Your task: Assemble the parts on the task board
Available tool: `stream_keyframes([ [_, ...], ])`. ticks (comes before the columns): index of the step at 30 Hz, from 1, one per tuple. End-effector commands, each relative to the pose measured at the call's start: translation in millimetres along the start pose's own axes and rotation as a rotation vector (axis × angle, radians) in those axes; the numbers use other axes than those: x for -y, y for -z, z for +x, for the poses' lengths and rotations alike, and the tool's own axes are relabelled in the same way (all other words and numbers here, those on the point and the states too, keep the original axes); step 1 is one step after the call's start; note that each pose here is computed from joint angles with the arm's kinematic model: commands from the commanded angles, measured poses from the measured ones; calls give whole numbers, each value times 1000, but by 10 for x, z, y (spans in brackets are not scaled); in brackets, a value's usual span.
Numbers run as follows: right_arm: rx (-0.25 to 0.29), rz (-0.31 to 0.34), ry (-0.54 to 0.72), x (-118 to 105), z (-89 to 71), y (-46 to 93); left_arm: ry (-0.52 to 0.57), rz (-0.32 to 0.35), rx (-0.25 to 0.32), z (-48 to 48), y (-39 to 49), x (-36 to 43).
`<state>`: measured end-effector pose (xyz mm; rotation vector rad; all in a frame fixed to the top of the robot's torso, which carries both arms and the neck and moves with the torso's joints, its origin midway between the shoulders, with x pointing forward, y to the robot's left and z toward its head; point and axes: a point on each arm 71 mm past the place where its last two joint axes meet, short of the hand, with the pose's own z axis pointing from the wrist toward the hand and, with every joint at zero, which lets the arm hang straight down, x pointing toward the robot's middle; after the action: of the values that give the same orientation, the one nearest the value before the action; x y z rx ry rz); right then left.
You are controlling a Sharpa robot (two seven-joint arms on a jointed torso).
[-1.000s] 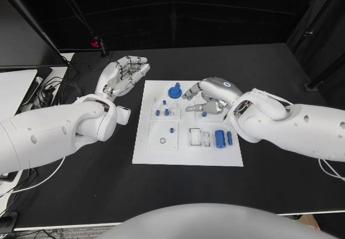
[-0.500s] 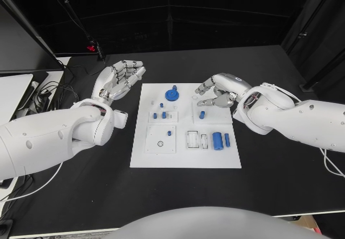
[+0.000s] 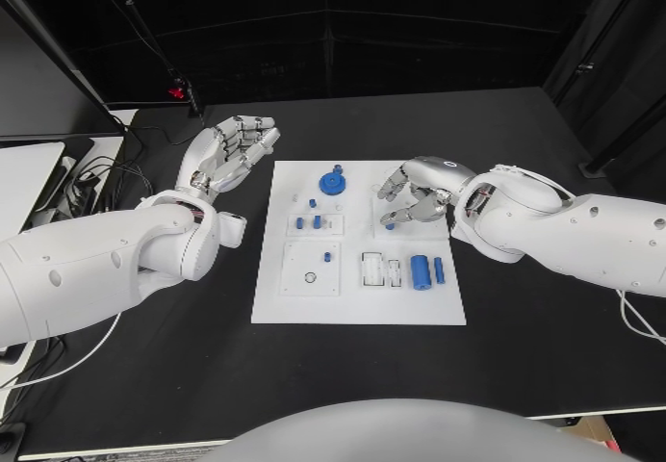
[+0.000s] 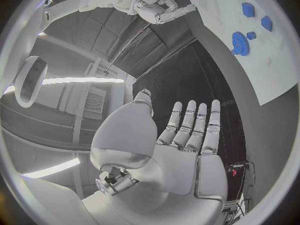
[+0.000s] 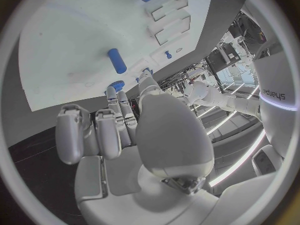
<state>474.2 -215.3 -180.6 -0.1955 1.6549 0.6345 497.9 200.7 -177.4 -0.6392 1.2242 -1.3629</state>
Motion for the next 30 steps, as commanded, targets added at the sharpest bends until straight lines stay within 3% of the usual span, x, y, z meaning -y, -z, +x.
stream_keyframes([
  [1,-21,0,34,-8,10,-2,9,100,-2,-1,0,77],
  [13,-89,58,69,3,71,-23,10,98,-2,0,2,72],
  [30,-137,101,93,-33,134,-54,9,97,-2,2,3,72],
])
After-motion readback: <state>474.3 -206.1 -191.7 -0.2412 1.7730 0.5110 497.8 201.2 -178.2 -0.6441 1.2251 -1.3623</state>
